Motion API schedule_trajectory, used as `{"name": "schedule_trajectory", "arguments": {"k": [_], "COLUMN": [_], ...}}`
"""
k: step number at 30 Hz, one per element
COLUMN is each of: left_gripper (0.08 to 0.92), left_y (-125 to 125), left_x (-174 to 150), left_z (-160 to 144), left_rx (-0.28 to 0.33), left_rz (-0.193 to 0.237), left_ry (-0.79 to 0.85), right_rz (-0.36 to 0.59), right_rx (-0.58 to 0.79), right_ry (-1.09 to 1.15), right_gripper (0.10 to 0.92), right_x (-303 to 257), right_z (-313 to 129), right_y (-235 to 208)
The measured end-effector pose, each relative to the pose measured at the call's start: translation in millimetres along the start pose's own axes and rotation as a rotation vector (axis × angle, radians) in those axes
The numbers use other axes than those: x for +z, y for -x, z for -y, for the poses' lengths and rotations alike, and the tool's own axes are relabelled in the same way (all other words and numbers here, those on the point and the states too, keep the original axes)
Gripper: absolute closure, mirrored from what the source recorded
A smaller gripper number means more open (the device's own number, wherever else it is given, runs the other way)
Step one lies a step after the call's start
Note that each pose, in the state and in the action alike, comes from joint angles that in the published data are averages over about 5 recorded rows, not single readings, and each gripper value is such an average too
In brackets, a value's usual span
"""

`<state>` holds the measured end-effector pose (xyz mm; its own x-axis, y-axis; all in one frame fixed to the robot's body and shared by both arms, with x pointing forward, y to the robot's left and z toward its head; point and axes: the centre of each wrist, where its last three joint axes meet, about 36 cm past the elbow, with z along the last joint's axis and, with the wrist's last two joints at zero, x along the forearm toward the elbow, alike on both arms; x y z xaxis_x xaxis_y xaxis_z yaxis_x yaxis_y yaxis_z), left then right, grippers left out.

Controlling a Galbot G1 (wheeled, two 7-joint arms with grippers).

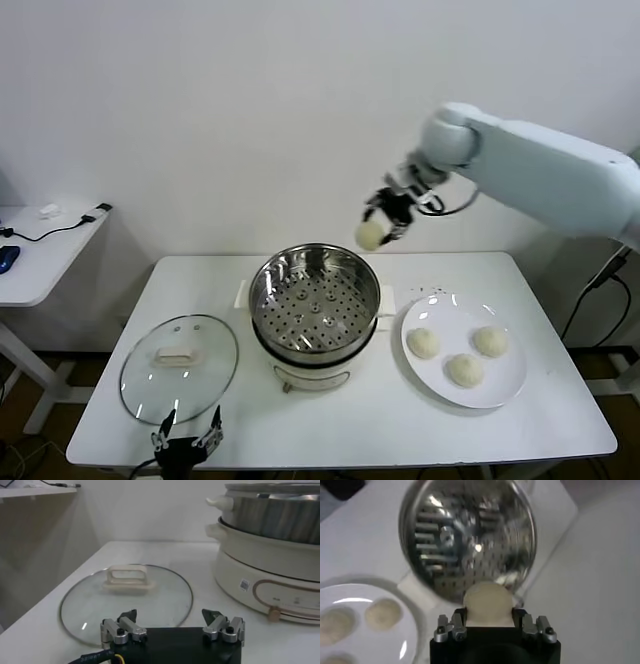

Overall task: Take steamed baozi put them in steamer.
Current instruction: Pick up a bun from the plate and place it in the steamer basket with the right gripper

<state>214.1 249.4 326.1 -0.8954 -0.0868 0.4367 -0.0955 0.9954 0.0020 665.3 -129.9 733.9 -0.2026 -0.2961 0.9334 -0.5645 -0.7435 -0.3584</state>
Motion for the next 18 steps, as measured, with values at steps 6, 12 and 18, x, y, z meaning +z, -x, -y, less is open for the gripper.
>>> {"name": "schedule_trajectory", "arguments": {"k": [6,12,18], "left_gripper": [0.177,0.177,0.177], "left_y": [-2,-5,-6], "left_x": [1,3,4], "left_z": [1,4,5], "left_rx": [0.001,0.001,0.004], "left_rz": [0.000,-0.002,-0.003], "left_ry": [0.003,0.005,0.008], "right_rz": [-0.002,-0.026,-0.027], "right_rx": [-0.057,-0.096,-0.111], "right_ry": [-0.327,-0.483,-0.530], "right_gripper": [0.420,0.420,0.418], "right_x": [-44,-39,-22], "right_z": [29,40,43], "right_y": [34,75,112]}}
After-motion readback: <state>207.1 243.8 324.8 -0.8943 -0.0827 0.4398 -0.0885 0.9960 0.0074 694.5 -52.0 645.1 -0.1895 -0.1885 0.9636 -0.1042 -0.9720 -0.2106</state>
